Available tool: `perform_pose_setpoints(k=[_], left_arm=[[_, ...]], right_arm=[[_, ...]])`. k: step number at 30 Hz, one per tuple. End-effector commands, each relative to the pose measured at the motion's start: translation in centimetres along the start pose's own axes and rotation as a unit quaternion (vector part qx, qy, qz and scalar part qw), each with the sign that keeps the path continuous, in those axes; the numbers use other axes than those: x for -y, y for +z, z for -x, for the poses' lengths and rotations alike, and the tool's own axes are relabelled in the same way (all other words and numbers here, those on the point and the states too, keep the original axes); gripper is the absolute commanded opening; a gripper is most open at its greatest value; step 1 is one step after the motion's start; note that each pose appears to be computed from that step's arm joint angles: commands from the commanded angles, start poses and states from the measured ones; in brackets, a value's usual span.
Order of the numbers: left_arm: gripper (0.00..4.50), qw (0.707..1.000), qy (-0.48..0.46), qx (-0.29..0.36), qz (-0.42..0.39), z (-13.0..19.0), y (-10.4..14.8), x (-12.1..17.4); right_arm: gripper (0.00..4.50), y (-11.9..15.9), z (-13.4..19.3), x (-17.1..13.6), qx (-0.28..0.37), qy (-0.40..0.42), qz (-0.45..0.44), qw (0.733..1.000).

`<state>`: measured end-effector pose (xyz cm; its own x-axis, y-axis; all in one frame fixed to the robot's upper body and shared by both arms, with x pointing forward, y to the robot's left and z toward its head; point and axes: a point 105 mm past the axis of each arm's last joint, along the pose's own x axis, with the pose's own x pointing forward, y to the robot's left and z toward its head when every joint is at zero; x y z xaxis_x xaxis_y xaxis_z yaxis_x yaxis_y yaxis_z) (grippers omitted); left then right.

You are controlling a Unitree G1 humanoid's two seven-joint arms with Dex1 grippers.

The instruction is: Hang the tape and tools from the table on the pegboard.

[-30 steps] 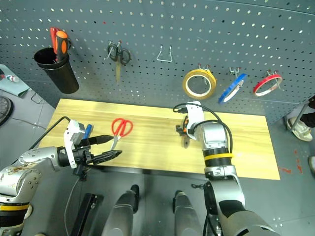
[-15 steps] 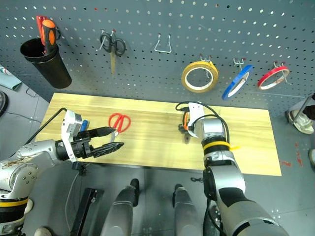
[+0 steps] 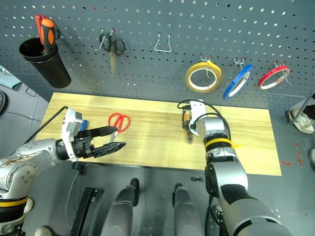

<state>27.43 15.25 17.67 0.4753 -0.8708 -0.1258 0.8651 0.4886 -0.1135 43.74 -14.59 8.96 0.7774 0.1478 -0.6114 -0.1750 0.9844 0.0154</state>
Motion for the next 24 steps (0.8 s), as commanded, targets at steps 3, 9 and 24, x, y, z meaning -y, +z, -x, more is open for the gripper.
perform_pose_setpoints(k=[3,9,24], left_arm=[[4.5,1.0,-0.001,0.016,-0.008,0.5,0.3,0.6],[4.5,0.999,0.025,0.038,0.02,1.3,0.0,0.8],[4.5,0.98,0.075,0.183,0.032,2.6,6.2,-0.7]], right_arm=[[2.67,-1.2,3.6,-4.2,0.022,0.129,0.073,0.989],[2.67,-0.4,11.1,-9.2,0.153,0.262,0.187,0.934],[2.67,13.0,20.8,-13.9,0.521,0.289,0.223,0.772]])
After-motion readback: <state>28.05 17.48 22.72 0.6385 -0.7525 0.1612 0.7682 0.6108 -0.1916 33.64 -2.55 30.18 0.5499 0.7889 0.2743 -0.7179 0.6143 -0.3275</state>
